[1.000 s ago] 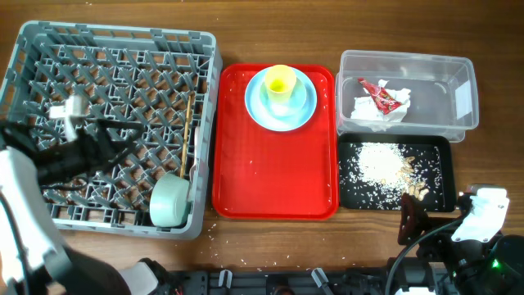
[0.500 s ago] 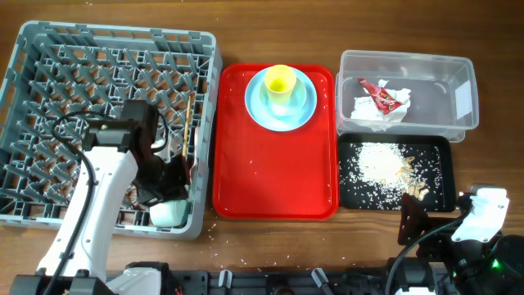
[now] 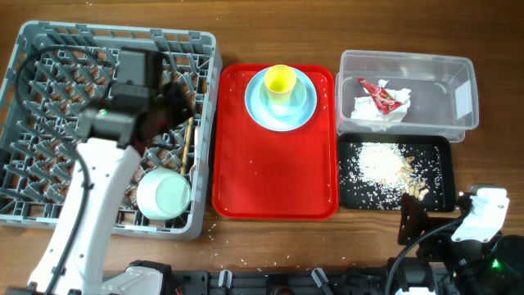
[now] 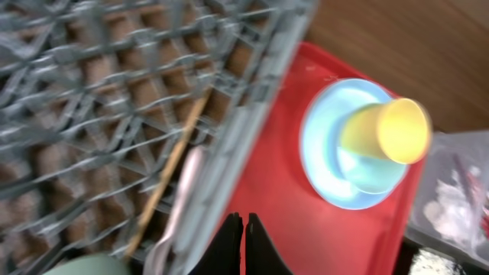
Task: Sort waste into correct bins and load items into the dishwasher rack
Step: 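Move the left gripper over the yellow cup on the red tray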
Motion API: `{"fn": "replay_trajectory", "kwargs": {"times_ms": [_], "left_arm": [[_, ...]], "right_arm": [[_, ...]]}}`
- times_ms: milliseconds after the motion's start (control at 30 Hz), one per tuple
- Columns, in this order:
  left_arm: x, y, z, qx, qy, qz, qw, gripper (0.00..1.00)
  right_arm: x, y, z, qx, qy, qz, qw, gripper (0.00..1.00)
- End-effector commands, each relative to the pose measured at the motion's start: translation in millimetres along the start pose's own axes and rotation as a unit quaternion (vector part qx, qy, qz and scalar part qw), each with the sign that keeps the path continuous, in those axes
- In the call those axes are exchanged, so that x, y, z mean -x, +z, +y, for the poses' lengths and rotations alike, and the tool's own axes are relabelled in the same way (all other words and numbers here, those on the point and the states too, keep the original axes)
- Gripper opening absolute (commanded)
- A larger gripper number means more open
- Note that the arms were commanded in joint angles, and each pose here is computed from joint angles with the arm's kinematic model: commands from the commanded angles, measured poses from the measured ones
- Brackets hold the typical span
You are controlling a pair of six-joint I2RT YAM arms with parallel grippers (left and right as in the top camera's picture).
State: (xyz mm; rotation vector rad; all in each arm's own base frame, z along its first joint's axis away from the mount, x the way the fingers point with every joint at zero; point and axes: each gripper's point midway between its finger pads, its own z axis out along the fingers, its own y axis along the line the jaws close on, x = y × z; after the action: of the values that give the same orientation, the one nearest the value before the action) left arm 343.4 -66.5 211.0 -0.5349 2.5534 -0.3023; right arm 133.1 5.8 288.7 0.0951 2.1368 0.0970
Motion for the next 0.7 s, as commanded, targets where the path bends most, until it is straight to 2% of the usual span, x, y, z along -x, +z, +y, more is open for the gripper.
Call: {"fn": "replay_trajectory", "kwargs": {"times_ms": [0, 67, 200, 300, 400, 633, 667], "left_arm": [[-7, 28, -43, -0.038, 0.057, 0.010, 0.998, 0.13], [-8, 55, -52, -0.025, 0.085, 0.007, 0.996, 0.15], [-20, 102, -33, 0.040, 0.091, 0.039, 0.994, 0.15], [-20, 109, -27, 0.059, 0.093, 0.038, 0.993, 0.16], [-8, 108, -10, 0.111, 0.098, 0.008, 0.989, 0.17], [-23, 130, 1, 0.132, 0.122, 0.041, 0.983, 0.16], [-26, 131, 2, 0.129, 0.156, 0.051, 0.978, 0.25]], "right_arm": [[1, -2, 1, 0.004, 0.007, -0.006, 1.000, 1.00], [1, -2, 1, 0.004, 0.008, -0.006, 1.000, 1.00], [1, -2, 1, 0.004, 0.007, -0.006, 1.000, 1.00], [1, -2, 1, 0.004, 0.007, -0.006, 1.000, 1.00], [1, -2, 1, 0.004, 0.007, -0.006, 1.000, 1.00], [1, -2, 1, 0.004, 0.008, -0.006, 1.000, 1.00], [1, -2, 1, 0.004, 0.007, -0.006, 1.000, 1.00]]}}
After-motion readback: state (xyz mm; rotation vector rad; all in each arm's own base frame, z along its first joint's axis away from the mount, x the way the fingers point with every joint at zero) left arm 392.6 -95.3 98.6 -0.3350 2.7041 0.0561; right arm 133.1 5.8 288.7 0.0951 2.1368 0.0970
